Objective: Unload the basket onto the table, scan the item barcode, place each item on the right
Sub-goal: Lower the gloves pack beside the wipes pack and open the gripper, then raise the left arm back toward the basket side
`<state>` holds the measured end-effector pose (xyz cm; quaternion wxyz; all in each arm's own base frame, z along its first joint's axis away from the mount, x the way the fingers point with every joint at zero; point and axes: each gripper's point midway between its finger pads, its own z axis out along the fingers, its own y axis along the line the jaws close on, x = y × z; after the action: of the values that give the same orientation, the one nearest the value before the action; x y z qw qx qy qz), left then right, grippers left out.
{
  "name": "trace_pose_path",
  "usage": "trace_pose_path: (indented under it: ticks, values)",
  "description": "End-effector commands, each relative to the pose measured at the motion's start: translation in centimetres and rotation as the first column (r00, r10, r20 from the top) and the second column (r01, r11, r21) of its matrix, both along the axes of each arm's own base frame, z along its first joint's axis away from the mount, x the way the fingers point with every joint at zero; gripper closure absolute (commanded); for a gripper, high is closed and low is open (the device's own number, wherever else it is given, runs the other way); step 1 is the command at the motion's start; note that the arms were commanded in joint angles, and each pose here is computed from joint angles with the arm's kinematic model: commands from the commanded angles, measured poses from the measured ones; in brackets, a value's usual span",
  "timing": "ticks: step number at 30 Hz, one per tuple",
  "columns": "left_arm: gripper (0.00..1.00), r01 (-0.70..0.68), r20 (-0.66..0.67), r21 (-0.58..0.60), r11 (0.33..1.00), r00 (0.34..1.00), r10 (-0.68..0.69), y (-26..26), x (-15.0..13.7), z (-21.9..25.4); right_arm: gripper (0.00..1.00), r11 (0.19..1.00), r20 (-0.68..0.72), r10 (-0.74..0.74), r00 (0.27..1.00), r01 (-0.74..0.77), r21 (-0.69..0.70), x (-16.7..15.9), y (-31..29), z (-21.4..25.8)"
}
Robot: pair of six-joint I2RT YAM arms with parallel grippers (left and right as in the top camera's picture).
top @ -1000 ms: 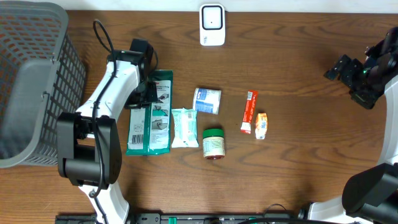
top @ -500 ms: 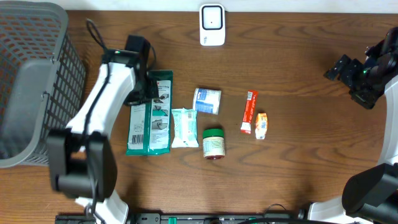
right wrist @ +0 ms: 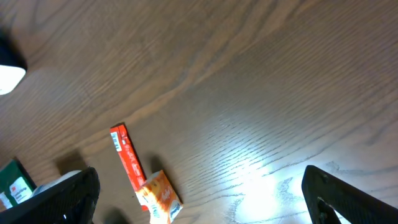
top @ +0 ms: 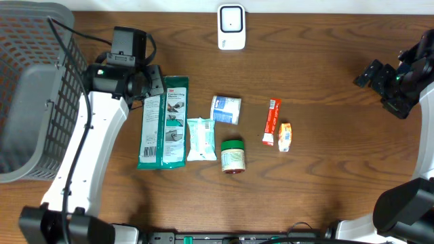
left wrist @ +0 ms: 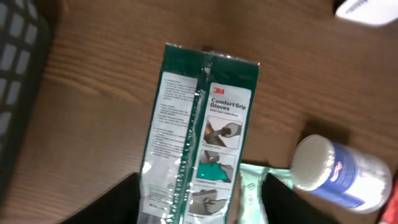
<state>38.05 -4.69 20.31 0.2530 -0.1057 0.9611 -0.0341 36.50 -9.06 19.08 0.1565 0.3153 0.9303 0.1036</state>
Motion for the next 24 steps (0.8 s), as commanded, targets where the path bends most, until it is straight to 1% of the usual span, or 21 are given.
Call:
trace_pose_path:
  ticks: [1,2,4,6,9,11,13,20,24]
  values:
    - [0.26,-0.029,0.125,-0.005,1.0,0.992,0.029,1.0,-0.6,4.2,0.01,1.0,0.032,-0.011,0.999,0.011,-0.009,0.1,-0.1,1.3]
    - [0.23,-0.041,0.162,-0.009,0.999,0.986,0.042,1.5,-0.8,5.3,0.01,1.0,0.032,-0.011,0.999,0.011,-0.009,0.1,-0.1,1.3]
    - [0.22,-0.078,0.221,-0.008,0.997,0.972,0.078,2.8,-0.9,7.1,0.01,1.0,0.032,-0.011,0.999,0.011,-0.009,0.1,-0.1,1.3]
    - [0.22,-0.123,0.266,-0.009,0.992,0.956,0.121,4.4,-1.2,8.4,0.01,1.0,0.032,-0.011,0.999,0.011,-0.009,0.1,-0.1,1.3]
    - [0.22,-0.183,0.295,-0.013,0.983,0.939,0.178,6.6,-1.7,9.4,0.01,1.0,0.032,-0.01,0.999,0.01,-0.009,0.1,-0.1,1.3]
    - [0.22,-0.206,0.287,-0.011,0.978,0.937,0.201,7.5,-2.1,9.4,0.01,1.0,0.033,-0.011,0.999,0.011,-0.009,0.1,-0.1,1.3]
    - [0.16,-0.214,0.269,-0.009,0.977,0.94,0.209,7.8,-2.4,9.0,0.01,1.0,0.032,-0.011,0.999,0.011,-0.009,0.1,-0.1,1.3]
    - [0.15,-0.182,0.193,-0.031,0.983,0.964,0.184,6.9,-3.0,7.5,0.01,1.0,0.032,-0.011,0.999,0.011,-0.009,0.1,-0.1,1.3]
    - [0.15,-0.182,0.182,-0.029,0.983,0.966,0.185,6.9,-3.1,7.2,0.01,1.0,0.032,-0.011,0.999,0.011,-0.009,0.1,-0.1,1.3]
